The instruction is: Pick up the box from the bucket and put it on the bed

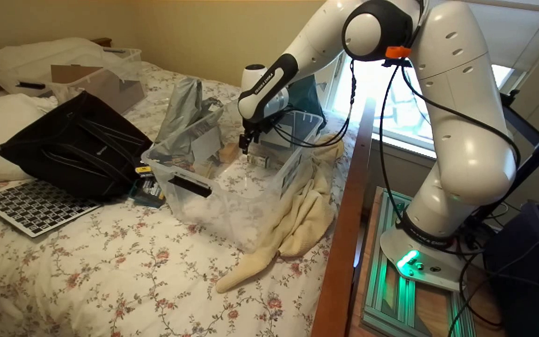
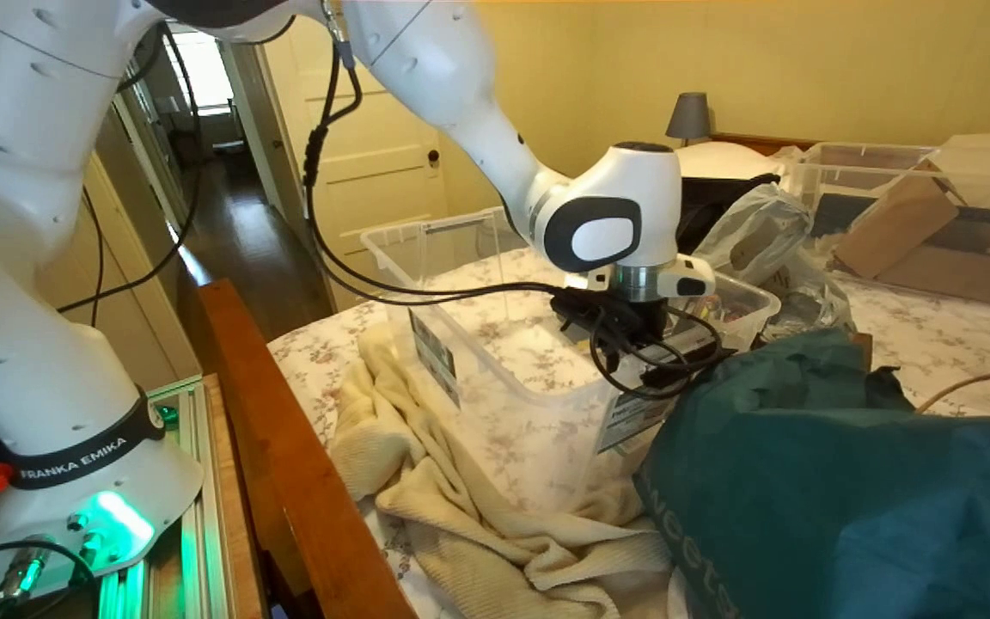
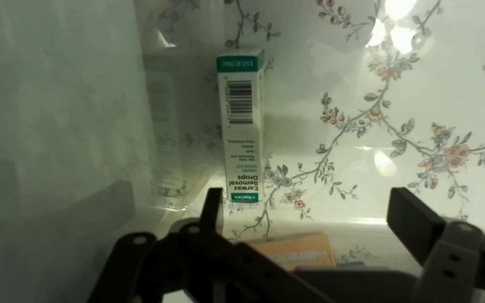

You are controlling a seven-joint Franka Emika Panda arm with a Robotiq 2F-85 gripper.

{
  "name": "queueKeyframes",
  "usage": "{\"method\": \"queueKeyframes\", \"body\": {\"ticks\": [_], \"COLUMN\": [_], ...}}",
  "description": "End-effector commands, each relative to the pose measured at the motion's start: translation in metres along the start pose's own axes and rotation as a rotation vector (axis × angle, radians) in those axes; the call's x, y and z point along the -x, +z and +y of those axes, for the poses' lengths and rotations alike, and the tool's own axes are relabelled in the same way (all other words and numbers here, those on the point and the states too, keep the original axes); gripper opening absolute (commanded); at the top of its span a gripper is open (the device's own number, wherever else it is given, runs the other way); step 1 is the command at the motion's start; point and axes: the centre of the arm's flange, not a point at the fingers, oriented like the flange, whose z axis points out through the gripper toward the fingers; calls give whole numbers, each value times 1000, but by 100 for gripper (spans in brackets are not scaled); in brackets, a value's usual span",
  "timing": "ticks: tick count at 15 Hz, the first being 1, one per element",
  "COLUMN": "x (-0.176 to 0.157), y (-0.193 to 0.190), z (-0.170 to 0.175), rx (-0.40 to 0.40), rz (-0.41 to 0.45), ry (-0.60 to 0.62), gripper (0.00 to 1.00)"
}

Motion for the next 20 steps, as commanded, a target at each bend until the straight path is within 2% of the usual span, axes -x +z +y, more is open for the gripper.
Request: {"method": "queueKeyframes", "body": {"ticks": [1, 4, 6, 11, 16, 20], "x": [-23, -27, -27, -15, -12, -5], "y": [23, 24, 18, 0, -9, -26], "z": [-1, -7, -11, -26, -33, -40], "rx": [-20, -23, -39, -76, 2, 111], "rz": [-27, -62, -114, -210, -204, -190], "ry": [6, -3, -1, -15, 89, 184], "gripper": [100, 100, 100, 100, 100, 100]}}
